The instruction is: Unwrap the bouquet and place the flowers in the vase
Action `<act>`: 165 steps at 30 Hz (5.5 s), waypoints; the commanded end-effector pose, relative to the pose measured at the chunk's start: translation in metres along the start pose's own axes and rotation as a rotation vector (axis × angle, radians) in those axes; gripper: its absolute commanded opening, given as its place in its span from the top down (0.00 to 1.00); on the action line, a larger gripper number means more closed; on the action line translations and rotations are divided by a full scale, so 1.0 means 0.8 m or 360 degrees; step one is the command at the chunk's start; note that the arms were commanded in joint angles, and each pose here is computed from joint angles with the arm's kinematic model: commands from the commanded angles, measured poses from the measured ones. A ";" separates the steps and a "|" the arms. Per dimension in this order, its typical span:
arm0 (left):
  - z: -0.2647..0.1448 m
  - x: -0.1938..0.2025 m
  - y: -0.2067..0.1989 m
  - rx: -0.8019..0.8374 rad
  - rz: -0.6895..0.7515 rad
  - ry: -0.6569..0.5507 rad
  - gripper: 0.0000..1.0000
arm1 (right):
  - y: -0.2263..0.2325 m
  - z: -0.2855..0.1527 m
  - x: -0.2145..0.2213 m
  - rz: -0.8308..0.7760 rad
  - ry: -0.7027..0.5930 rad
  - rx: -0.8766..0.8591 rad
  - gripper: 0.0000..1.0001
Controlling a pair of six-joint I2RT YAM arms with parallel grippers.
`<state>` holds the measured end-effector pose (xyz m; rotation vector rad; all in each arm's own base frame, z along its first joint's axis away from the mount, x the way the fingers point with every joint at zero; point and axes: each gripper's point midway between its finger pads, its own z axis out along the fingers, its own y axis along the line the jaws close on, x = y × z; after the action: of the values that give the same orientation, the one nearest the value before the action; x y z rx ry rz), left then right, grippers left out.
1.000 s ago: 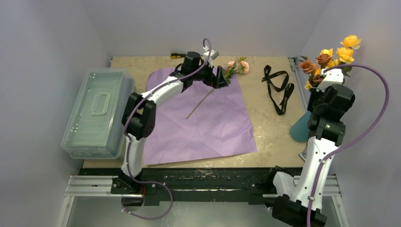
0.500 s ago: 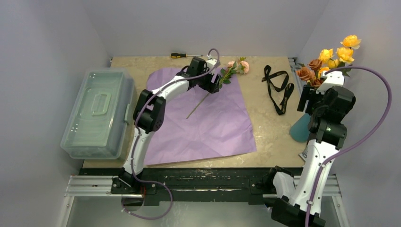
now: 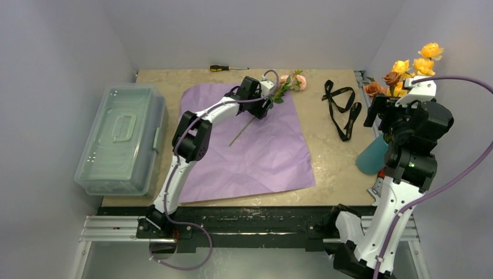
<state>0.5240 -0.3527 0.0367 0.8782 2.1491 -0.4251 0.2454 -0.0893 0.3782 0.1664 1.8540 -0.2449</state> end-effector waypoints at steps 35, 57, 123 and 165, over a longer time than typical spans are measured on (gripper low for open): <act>-0.183 -0.215 -0.001 0.0098 -0.0657 -0.0918 1.00 | 0.171 0.023 -0.125 0.0167 -0.0165 -0.1147 0.04; -0.418 -0.292 -0.123 0.0659 -0.0340 -0.1646 1.00 | 0.292 0.047 -0.176 0.0558 -0.0091 -0.1744 0.05; -0.313 -0.259 -0.147 0.0748 -0.0334 -0.1213 0.00 | 0.069 -0.128 -0.178 -0.0621 -0.0632 -0.0423 1.00; -0.275 -0.267 -0.155 0.0784 -0.0313 -0.1142 0.00 | 0.023 -0.057 -0.134 -0.0695 -0.0612 -0.0084 1.00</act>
<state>0.4223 -0.4145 0.3214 0.6097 1.5456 -1.2008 0.2373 -0.0498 0.4778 -0.3749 1.5726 -0.4473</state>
